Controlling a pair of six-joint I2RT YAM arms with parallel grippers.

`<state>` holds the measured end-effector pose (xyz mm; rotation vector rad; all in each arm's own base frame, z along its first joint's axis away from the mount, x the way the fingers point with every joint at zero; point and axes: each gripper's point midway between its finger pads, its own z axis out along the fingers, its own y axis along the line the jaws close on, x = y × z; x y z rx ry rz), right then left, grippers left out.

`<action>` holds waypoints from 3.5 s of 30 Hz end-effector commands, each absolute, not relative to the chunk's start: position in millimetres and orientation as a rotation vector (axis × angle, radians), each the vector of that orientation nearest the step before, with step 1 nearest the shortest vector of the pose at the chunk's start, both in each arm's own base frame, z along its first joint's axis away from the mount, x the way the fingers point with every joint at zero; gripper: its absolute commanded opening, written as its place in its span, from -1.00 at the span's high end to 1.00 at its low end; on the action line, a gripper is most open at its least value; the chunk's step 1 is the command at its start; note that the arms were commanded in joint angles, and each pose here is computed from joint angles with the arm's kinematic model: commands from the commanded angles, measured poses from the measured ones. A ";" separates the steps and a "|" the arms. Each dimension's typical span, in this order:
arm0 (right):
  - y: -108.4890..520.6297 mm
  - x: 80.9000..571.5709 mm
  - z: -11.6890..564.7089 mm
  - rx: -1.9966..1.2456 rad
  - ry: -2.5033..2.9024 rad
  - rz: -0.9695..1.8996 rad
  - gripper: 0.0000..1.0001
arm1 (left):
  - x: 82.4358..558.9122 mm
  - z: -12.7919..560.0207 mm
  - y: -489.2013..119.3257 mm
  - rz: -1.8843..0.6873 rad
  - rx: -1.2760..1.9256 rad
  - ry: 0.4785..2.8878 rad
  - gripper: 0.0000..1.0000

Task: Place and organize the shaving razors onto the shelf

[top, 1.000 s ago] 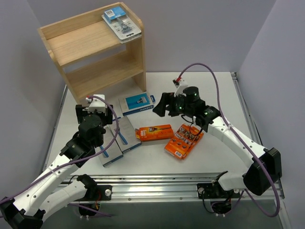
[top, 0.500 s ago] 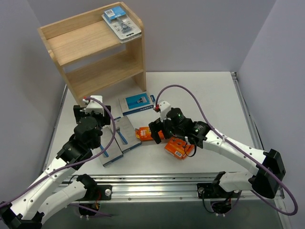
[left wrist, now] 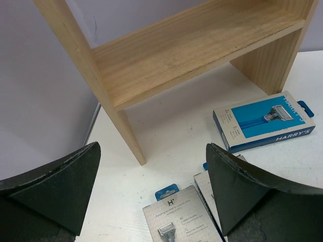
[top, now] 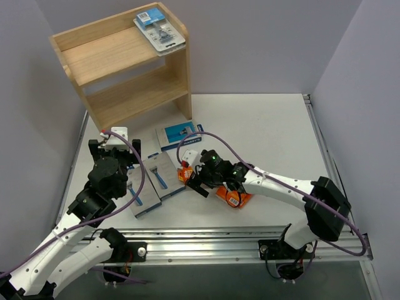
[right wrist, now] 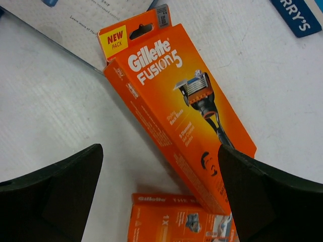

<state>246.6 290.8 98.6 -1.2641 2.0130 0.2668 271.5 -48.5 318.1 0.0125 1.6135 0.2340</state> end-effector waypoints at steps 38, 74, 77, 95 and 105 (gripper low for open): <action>313.2 292.5 218.9 -0.970 1.806 0.763 1.00 | 262.4 342.7 -57.4 0.100 0.048 1.501 -0.95; 282.0 102.1 296.9 -1.632 1.161 1.545 1.00 | 112.6 365.2 -243.2 -1.129 1.089 1.380 -0.85; 282.6 104.3 295.2 -1.612 1.186 1.529 1.00 | 108.9 370.4 -248.0 -1.191 1.079 1.365 -0.68; 286.8 114.4 301.8 -1.523 1.233 1.478 1.00 | 106.6 359.5 -267.3 -1.364 1.079 1.429 -0.62; 287.5 113.5 303.9 -1.526 1.225 1.495 1.00 | 118.3 352.7 -270.7 -1.306 1.015 1.479 -0.40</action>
